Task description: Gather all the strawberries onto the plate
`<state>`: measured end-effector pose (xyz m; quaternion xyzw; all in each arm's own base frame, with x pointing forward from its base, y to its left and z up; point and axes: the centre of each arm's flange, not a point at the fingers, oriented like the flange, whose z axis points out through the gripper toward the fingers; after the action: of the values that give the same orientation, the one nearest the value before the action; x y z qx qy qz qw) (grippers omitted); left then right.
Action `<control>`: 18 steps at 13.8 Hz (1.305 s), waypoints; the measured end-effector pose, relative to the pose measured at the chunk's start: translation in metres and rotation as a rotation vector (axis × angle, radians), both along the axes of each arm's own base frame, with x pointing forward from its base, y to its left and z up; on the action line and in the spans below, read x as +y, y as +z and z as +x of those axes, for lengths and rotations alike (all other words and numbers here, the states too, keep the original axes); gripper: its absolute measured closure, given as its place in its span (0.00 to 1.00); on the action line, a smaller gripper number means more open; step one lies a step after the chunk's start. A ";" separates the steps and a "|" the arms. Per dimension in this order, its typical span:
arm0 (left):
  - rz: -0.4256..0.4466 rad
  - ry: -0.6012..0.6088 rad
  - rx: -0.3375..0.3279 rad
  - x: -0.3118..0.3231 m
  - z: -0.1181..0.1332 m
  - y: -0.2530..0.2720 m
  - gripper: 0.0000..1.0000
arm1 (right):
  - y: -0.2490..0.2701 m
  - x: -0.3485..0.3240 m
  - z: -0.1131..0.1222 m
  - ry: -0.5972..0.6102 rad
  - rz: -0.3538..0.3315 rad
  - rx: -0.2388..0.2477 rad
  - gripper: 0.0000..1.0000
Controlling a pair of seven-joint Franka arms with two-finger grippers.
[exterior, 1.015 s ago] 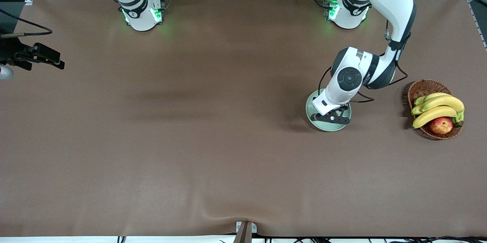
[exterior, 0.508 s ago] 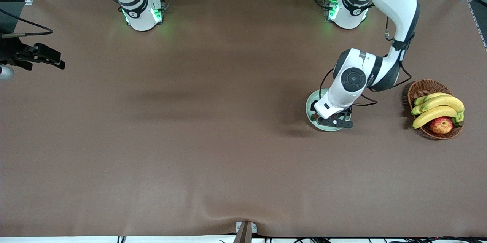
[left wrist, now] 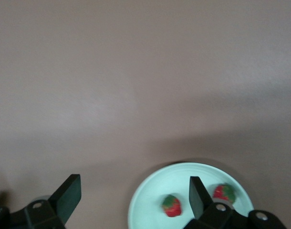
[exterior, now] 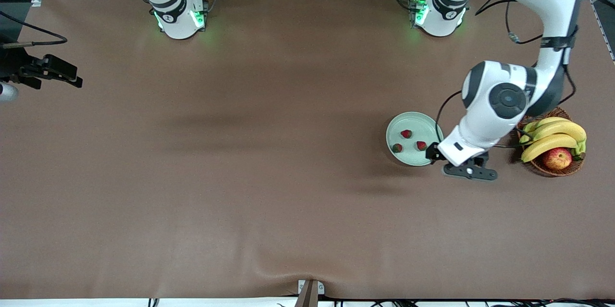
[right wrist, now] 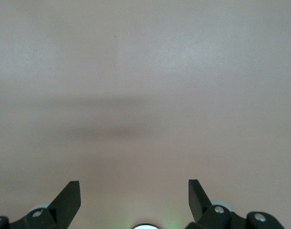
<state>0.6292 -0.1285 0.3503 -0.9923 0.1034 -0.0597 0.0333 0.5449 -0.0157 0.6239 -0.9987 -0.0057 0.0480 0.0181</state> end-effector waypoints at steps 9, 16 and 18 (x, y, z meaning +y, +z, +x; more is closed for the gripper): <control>0.011 -0.010 0.022 0.008 0.006 0.030 0.00 | -0.001 0.000 0.001 0.000 0.000 -0.001 0.00; 0.001 -0.006 0.036 0.020 -0.016 0.131 0.00 | -0.002 0.001 0.002 0.001 0.000 -0.004 0.00; -0.027 -0.001 0.045 0.025 -0.024 0.156 0.00 | -0.002 0.001 0.002 0.001 0.000 -0.004 0.00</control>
<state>0.6056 -0.1032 0.5063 -0.9937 0.1038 -0.0386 0.0176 0.5470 -0.0150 0.6217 -0.9988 -0.0064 0.0462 0.0179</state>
